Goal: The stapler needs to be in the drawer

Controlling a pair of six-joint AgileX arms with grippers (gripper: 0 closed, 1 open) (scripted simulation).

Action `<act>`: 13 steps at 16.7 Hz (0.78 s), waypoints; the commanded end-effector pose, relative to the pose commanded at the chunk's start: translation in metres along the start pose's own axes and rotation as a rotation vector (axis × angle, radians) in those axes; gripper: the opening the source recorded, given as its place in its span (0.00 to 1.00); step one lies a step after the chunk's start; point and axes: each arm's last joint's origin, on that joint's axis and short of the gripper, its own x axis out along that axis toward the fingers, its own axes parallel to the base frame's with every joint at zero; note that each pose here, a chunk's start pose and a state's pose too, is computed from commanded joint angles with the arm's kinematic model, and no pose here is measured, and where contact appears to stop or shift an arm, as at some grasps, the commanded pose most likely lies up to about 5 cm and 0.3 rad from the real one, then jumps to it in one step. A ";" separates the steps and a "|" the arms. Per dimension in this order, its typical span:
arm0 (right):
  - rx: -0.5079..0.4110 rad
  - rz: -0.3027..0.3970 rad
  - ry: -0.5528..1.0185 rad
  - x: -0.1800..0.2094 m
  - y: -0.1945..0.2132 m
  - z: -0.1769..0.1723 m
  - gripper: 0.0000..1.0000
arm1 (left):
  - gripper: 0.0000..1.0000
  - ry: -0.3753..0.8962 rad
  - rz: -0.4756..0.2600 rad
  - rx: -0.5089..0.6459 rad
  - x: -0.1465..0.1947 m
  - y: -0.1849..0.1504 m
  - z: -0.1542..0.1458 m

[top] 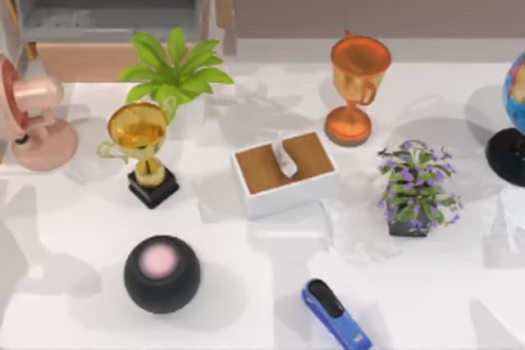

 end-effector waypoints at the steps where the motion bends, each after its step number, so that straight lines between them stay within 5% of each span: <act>1: 0.000 0.000 0.000 0.000 0.000 0.000 1.00 | 1.00 0.001 0.003 -0.069 0.001 0.007 0.006; 13: 0.000 0.000 0.000 0.000 0.000 0.000 1.00 | 1.00 0.061 -0.024 -0.910 -0.032 0.045 0.104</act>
